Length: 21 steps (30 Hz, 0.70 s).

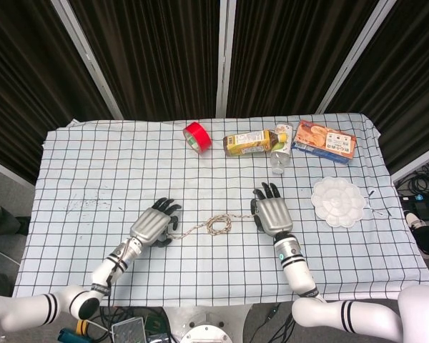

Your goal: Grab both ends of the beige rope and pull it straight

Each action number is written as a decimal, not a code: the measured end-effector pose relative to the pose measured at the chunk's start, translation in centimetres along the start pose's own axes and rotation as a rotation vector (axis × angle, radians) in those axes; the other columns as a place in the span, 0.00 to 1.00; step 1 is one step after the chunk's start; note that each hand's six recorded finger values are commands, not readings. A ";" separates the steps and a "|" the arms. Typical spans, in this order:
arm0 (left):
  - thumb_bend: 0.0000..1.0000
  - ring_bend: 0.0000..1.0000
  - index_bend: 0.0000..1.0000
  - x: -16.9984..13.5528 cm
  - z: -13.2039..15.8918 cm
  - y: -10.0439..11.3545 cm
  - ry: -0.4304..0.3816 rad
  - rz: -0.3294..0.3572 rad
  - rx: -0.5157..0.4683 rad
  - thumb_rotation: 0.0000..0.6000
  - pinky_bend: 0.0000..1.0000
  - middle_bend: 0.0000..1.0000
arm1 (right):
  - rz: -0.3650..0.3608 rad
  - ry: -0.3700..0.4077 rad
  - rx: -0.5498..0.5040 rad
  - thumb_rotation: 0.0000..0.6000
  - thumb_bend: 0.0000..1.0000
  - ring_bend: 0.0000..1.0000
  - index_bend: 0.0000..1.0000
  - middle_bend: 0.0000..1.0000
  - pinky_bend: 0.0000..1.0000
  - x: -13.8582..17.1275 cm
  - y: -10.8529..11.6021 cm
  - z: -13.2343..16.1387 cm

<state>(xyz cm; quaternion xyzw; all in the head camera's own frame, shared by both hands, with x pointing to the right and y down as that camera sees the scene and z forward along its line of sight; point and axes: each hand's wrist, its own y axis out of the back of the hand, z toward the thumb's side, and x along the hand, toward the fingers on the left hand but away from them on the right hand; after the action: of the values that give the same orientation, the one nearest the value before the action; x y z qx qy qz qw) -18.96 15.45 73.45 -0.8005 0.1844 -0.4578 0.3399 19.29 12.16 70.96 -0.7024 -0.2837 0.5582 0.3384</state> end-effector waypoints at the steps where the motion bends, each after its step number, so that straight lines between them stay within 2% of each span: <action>1: 0.26 0.00 0.49 0.0 0.1 0.0 -0.002 0.001 0.006 1.00 0.00 0.12 | 0.003 0.000 -0.001 1.00 0.41 0.00 0.56 0.19 0.00 0.0 -0.1 0.0; 5: 0.28 0.00 0.50 0.1 0.5 -0.2 -0.013 -0.005 0.040 1.00 0.00 0.12 | 0.005 0.001 -0.002 1.00 0.41 0.00 0.56 0.19 0.00 -0.1 -0.2 0.0; 21: 0.31 0.00 0.53 0.5 1.1 -1.6 -0.017 -0.038 0.032 1.00 0.00 0.12 | 0.014 -0.006 -0.011 1.00 0.42 0.00 0.56 0.18 0.00 -0.2 -0.5 -0.3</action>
<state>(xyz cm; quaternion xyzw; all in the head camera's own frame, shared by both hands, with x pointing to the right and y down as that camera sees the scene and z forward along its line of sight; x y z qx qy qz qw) -17.75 16.71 74.54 -0.8021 0.1588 -0.4605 0.3454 19.54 12.23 71.56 -0.7047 -0.2826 0.5610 0.3299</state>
